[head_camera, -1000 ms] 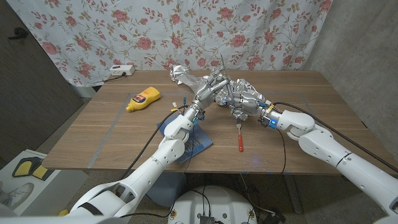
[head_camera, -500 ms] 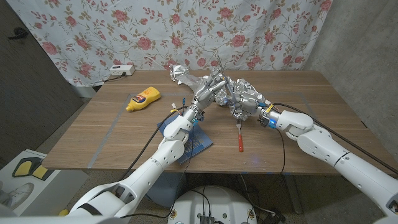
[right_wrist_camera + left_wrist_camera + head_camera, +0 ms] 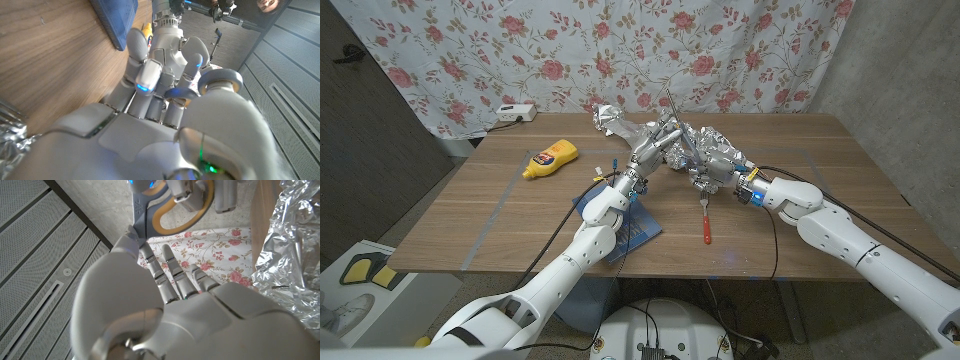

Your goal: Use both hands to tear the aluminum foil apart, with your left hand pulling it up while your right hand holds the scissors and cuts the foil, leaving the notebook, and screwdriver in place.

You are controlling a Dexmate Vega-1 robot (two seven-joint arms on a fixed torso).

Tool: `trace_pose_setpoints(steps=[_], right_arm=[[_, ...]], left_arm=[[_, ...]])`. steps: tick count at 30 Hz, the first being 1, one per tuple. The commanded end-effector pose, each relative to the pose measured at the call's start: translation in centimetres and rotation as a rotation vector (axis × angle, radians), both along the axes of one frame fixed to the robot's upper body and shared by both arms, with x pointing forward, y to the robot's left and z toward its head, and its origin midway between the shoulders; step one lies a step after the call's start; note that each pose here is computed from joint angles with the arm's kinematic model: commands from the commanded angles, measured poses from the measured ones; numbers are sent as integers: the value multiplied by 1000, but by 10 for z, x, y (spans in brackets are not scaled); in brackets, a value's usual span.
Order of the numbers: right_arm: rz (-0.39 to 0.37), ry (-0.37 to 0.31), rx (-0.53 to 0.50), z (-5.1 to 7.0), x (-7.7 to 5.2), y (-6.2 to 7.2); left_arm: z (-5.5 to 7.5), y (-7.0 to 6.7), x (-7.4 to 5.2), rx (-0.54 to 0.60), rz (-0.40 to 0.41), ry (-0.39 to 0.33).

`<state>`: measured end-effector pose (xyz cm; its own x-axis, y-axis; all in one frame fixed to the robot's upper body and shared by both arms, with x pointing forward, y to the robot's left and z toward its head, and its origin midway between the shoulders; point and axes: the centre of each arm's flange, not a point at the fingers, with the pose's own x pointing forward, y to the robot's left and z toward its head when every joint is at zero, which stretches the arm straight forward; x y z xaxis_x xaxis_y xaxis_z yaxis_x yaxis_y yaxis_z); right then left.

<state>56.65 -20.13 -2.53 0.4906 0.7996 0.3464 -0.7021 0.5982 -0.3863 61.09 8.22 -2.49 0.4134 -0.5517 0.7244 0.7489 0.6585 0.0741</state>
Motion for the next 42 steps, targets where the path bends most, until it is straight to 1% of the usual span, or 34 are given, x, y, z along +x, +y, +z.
trace_pose_setpoints(steps=[1,7,12,21,23,27,33,37,42], right_arm=[[10,4,-2,-1,0,3],[14,16,6,-2,1,5],[33,38,32,-5,3,5],[34,52,47,-5,4,6],[49,64,68,-6,5,6],[50,93,118,-9,7,5],[29,122,159,-10,8,1],[18,137,183,-9,9,0],[9,154,203,-6,6,-4]], left_arm=[[-2,2,-1,-2,12,5],[-3,3,-2,5,2,1],[-4,4,-2,-5,-17,-31],[-5,7,-3,-19,-18,-45],[-5,8,-4,-23,-17,-45],[-5,11,-5,-30,-14,-47],[-3,19,-8,-41,2,-54],[0,27,-13,-44,20,-67],[5,36,-19,-53,40,-87]])
